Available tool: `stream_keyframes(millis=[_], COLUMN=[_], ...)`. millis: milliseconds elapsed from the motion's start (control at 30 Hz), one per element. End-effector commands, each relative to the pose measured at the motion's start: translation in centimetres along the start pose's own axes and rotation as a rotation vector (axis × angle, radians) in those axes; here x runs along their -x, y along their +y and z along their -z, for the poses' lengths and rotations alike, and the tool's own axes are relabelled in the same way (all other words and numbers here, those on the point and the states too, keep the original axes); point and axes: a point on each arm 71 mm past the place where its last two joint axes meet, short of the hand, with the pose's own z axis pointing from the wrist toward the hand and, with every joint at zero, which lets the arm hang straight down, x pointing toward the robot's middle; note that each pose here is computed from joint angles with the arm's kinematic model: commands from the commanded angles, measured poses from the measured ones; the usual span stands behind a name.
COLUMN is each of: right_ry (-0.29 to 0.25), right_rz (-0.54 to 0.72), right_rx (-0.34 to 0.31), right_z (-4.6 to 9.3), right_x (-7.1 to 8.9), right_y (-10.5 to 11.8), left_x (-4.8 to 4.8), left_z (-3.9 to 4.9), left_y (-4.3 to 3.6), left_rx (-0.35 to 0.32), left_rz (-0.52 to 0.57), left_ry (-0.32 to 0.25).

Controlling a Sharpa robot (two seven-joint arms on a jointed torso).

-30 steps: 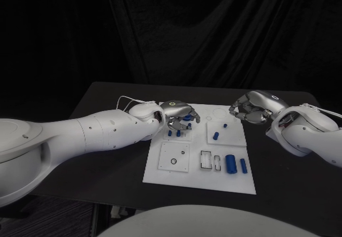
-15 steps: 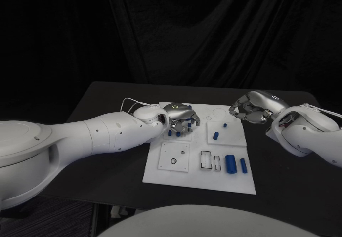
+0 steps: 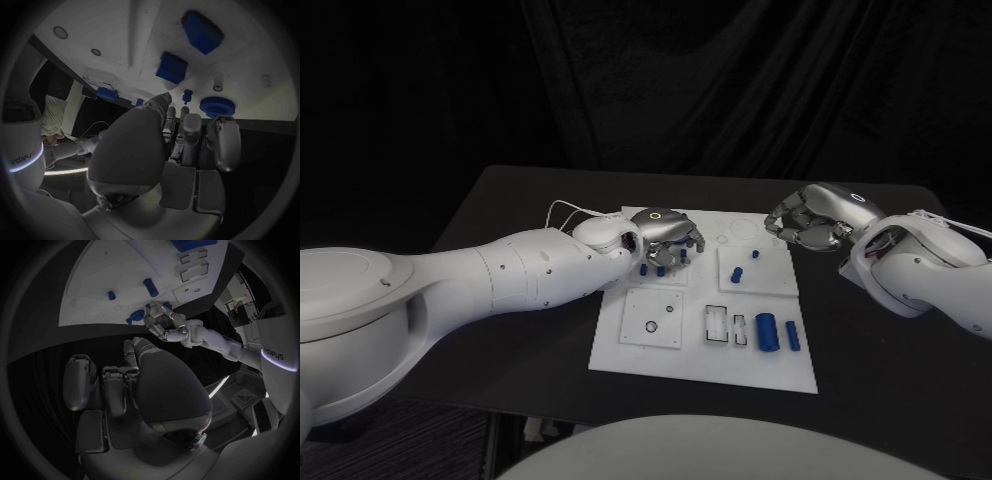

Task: Assemble the parts on the task board

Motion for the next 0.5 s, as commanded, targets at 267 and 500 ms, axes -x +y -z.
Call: stream_keyframes(millis=[267, 500], right_ry=[0.004, 0.009], right_rz=[0.001, 0.000], right_rx=[-0.009, -0.011], right_z=[0.1, 0.0], right_x=[-0.1, -0.1], right_y=[-0.1, -0.1], left_x=[0.05, -0.36], left_z=[-0.07, -0.14], left_y=[0.20, 0.89], left_rx=[0.021, 0.061], left_rz=[-0.011, -0.011], left_ry=[-0.044, -0.016])
